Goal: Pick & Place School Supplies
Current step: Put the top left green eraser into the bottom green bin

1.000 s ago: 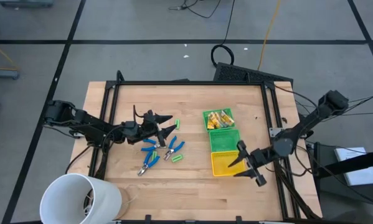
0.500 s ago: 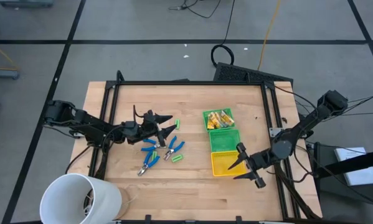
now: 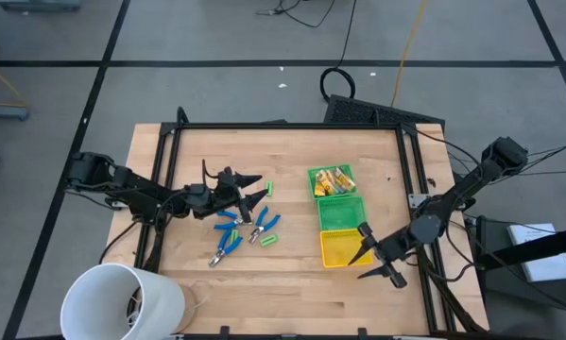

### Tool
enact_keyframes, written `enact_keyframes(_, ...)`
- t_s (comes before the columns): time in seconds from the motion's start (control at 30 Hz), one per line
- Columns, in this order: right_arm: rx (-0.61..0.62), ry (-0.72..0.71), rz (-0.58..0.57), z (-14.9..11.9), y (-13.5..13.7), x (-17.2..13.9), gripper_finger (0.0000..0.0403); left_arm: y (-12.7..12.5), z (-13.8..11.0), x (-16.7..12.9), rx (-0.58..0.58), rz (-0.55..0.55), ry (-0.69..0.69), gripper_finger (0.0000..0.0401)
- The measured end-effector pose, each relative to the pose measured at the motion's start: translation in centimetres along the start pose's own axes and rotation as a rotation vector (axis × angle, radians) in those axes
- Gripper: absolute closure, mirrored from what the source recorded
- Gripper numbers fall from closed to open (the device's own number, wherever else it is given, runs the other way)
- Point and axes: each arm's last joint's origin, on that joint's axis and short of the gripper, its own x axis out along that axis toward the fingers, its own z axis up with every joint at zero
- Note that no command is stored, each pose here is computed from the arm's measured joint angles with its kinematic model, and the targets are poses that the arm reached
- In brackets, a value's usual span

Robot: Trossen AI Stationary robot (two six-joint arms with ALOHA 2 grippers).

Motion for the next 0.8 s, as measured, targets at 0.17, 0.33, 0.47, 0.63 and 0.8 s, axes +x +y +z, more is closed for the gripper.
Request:
enact_keyframes(0.17, -0.029, -0.036, 0.0, 0.35, 0.0, -0.01, 0.0232, 0.01, 0.0, 0.0, 0.0, 0.0, 0.0, 0.0132)
enact_keyframes(0.33, 0.005, -0.05, 0.002, 0.49, 0.01, -0.01, 0.0232, 0.01, 0.0, 0.0, 0.0, 0.0, 0.0, 0.0132)
enact_keyframes(0.47, 0.029, -0.046, 0.003, 0.33, 0.03, 0.14, 0.0232, 0.01, 0.0, 0.0, 0.0, 0.0, 0.0, 0.0132)
enact_keyframes(0.63, 0.019, -0.04, 0.002, -0.03, 0.08, 0.56, 0.0232, 0.0, 0.0, 0.0, 0.0, 0.0, 0.0, 0.0132)
enact_keyframes(0.8, 0.025, -0.042, 0.002, -0.11, 0.09, 0.68, 0.0232, 0.0, 0.0, 0.0, 0.0, 0.0, 0.0, 0.0132)
